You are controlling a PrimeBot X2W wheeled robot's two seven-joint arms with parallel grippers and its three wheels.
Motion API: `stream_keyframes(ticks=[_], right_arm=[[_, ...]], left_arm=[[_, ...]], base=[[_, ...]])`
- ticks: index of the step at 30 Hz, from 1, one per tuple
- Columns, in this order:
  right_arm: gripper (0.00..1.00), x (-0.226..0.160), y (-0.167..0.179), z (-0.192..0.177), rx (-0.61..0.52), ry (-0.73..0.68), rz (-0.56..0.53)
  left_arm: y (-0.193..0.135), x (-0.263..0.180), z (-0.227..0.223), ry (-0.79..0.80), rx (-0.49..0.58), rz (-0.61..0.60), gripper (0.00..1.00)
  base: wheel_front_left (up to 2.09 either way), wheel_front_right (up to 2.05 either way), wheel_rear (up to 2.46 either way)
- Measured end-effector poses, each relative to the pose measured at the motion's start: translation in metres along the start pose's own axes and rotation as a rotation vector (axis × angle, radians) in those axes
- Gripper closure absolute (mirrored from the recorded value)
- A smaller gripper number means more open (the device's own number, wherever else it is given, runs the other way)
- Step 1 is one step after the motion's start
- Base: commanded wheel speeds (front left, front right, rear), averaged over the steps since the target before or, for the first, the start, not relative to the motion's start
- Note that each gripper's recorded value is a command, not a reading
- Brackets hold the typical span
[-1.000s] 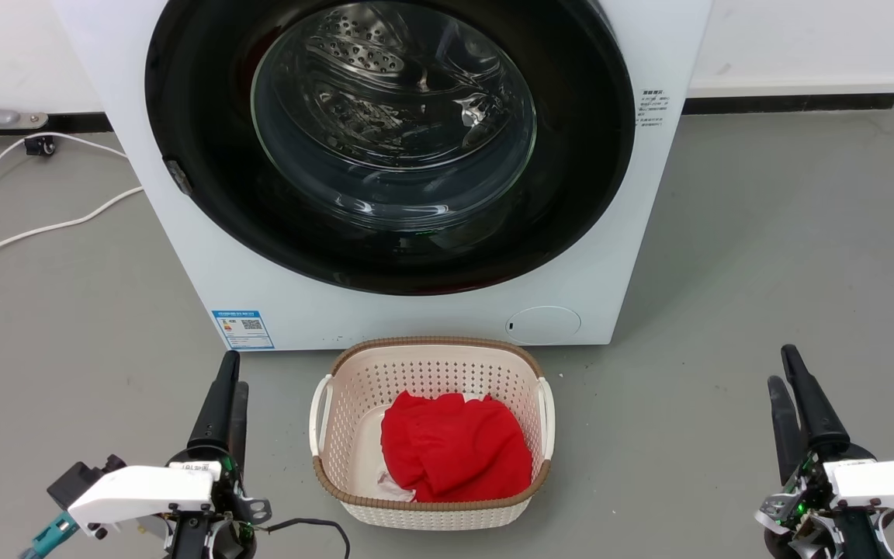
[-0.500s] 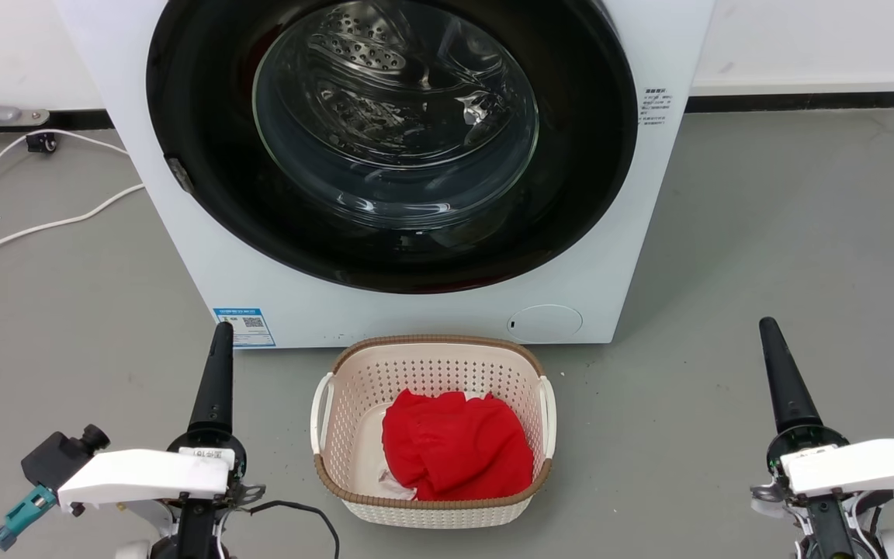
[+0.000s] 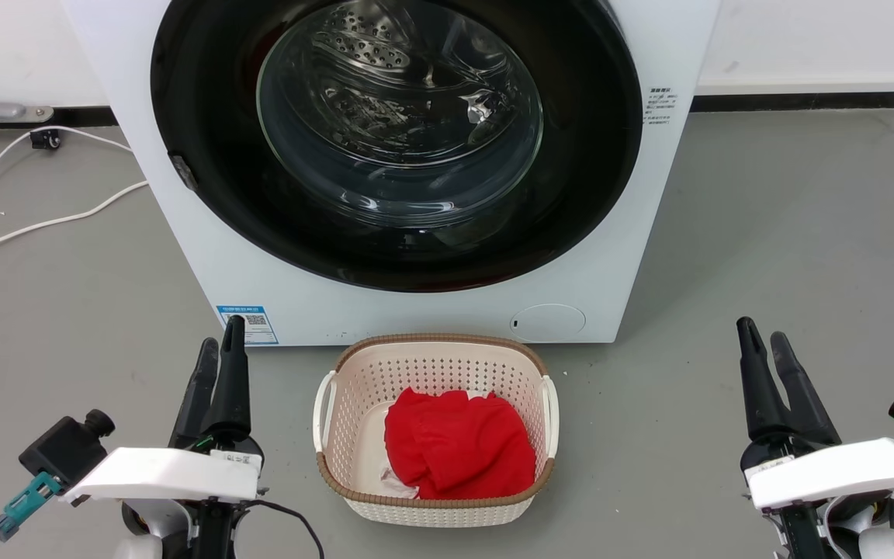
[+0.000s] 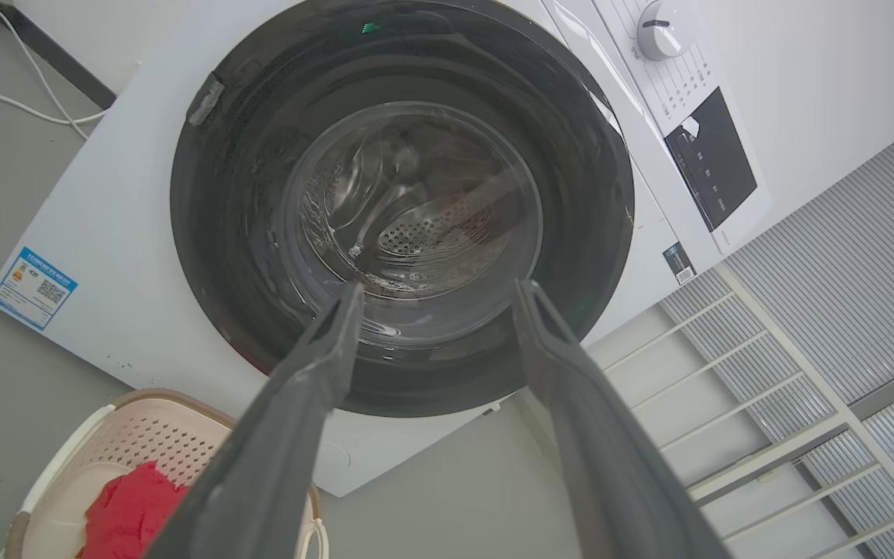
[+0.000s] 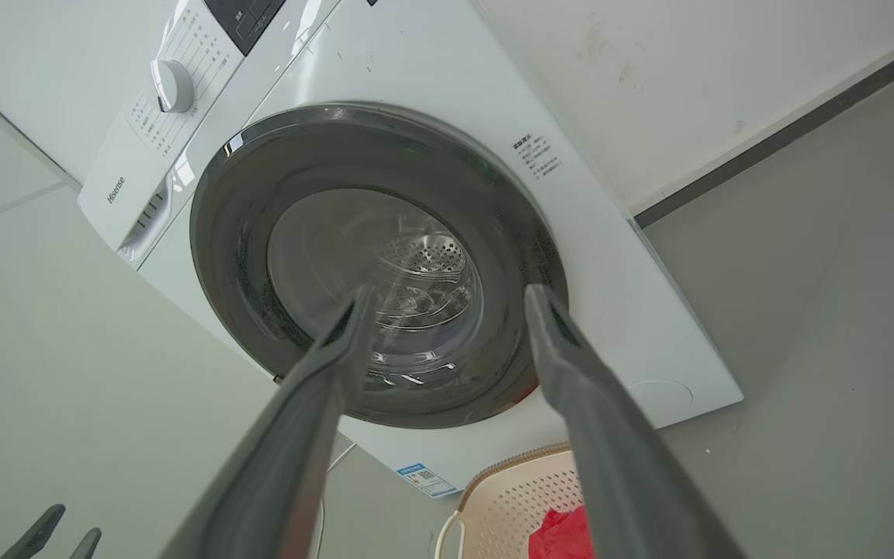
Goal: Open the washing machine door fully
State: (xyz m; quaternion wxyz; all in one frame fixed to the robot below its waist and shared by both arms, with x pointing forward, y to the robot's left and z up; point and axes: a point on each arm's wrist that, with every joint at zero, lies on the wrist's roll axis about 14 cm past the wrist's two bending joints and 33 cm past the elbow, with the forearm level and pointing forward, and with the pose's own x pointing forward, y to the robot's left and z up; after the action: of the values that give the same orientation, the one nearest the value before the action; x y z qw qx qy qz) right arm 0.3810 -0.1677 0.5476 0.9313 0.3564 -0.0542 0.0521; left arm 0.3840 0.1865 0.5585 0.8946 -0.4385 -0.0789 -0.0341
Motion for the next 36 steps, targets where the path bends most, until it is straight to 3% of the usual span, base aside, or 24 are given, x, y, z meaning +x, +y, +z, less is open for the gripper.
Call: stream_keyframes(ticks=[18,36], right_arm=[[0.0,-0.005,0.0,-0.006,-0.275,0.024,0.016],[0.0,-0.009,0.003,-0.009,-0.475,0.047,0.037]], left_arm=[[-0.005,-0.006,-0.004,0.009,0.354,-0.04,0.0],[-0.012,-0.008,-0.008,0.005,0.572,-0.082,0.0]], base=[[0.0,0.0,0.0],[0.0,0.0,0.0]])
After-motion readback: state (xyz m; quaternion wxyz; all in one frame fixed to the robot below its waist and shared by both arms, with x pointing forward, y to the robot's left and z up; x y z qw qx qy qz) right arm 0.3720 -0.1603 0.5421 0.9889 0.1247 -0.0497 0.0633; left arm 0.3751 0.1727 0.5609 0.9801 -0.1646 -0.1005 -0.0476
